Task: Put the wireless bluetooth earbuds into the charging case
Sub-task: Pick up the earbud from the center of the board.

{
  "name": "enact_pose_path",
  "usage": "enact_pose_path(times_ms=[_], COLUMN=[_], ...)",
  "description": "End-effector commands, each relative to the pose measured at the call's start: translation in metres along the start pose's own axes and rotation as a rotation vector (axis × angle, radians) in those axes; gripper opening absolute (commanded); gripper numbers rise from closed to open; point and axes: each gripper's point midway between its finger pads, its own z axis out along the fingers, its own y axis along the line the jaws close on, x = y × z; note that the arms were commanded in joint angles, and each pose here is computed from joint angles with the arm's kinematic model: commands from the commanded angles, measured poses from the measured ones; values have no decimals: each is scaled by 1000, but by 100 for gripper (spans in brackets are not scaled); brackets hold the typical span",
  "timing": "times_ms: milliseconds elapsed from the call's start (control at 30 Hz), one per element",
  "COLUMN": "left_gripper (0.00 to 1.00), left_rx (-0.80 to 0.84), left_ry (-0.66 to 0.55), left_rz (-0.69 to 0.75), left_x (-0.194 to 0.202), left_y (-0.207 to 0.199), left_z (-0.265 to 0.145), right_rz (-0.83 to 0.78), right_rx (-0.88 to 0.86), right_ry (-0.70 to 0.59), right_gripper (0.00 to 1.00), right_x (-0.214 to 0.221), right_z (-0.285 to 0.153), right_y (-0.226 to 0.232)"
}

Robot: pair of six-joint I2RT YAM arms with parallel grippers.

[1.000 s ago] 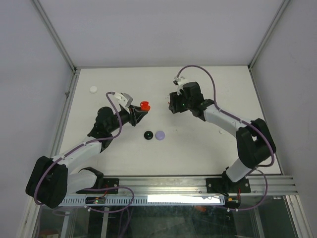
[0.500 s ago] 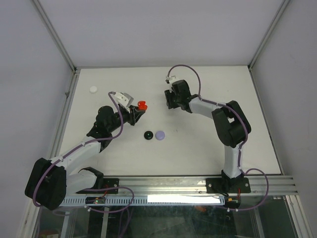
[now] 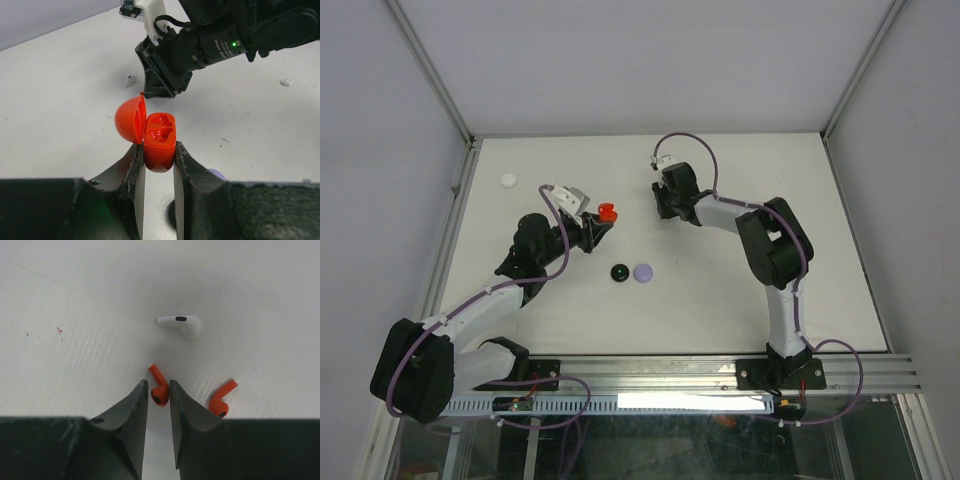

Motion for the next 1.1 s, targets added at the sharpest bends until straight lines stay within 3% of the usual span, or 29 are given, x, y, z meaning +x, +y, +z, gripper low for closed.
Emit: enact_pose_path(times_ms=[0, 167, 633, 767, 933, 1067], left_gripper=[0, 0, 0, 0, 0, 0], left_rx=[4, 8, 26, 31, 33, 33], left_ry=[-80, -79, -76, -78, -75, -73], left_rz=[37, 38, 29, 27, 24, 22], left_x=[-32, -32, -30, -31, -29, -28], left_y=[3, 2, 0, -2, -2, -2], left_z=[3, 3, 4, 4, 4, 4], right_rz=[-14, -39, -128, -135, -133, -142], right_rx=[22, -1, -22, 7, 29, 67], right_ry=[-23, 3, 181, 202, 204, 200], right_gripper=[23, 16, 18, 22, 37, 40], right_x=[-9, 0, 86, 99, 104, 104], right_z=[4, -12, -87, -98, -104, -106], right_y=[-5, 1, 38, 35, 30, 23])
